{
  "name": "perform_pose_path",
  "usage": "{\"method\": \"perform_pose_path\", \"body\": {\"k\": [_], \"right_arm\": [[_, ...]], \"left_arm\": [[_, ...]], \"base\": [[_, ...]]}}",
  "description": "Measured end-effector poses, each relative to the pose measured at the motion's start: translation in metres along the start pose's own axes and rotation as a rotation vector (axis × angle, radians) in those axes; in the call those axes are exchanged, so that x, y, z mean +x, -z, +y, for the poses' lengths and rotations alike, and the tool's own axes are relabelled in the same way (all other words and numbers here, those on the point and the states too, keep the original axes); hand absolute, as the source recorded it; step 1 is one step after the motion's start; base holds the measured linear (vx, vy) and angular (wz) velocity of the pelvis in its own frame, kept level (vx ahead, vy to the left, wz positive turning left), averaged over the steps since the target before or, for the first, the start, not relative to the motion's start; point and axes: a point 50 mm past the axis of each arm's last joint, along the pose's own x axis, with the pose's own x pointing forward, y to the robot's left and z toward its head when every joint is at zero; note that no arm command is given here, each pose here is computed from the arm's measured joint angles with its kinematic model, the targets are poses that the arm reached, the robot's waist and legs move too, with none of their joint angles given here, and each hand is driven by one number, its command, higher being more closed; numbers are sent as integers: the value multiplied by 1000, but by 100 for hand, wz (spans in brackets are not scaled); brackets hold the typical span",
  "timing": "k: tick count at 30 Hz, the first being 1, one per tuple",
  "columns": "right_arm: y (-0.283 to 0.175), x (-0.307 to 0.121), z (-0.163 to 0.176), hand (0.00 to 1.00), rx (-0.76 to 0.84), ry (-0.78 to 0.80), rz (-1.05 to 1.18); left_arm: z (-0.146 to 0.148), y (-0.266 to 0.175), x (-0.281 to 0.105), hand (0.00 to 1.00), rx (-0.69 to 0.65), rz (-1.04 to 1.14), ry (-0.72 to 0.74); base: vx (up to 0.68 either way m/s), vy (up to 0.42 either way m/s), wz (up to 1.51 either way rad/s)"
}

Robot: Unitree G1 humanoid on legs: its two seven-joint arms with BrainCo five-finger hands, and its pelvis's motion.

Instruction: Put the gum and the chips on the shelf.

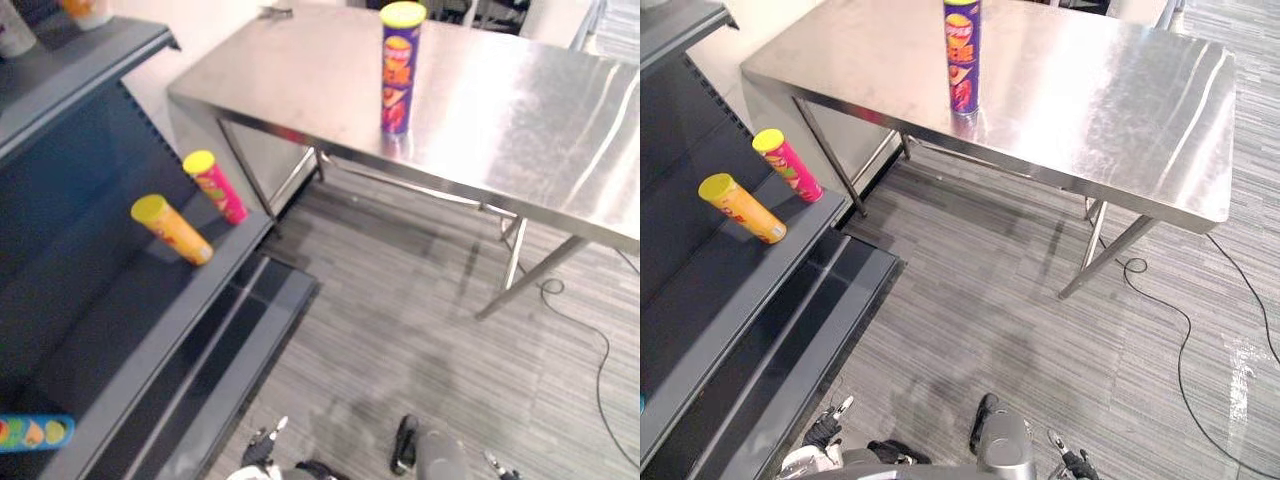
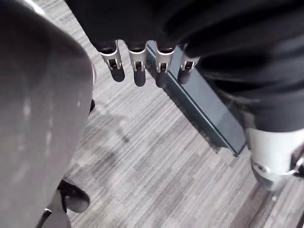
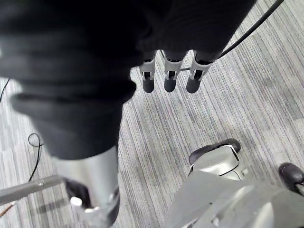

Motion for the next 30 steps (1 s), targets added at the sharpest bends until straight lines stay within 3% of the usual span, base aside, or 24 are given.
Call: {"method": "perform_pose_path", "body": {"k": [4,11,16,22,30], "right_arm": [[-4,-1,-9,0,34,24,-30],[-10,-2,-29,0,76,81,-47],[-12,-1,-28,0,78,72,-58],[4,-4,-14,0,134,36,-26],[-1,-1,-2,0,89,-5,-34]], "left_arm": [[2,-5,-1,0,-89,-39,-13],[-7,-10,-1,0,-53,-76,31],[-10,-12,0,0,-42,-75,41],[-4,-20,4,0,61,-77,43],[-6,-11,2,0,96,-42,49]], "base": [[89,-218,-84],[187,-36,-82],[357,195,-67],[299,253,-24],[110,211,-35]]}}
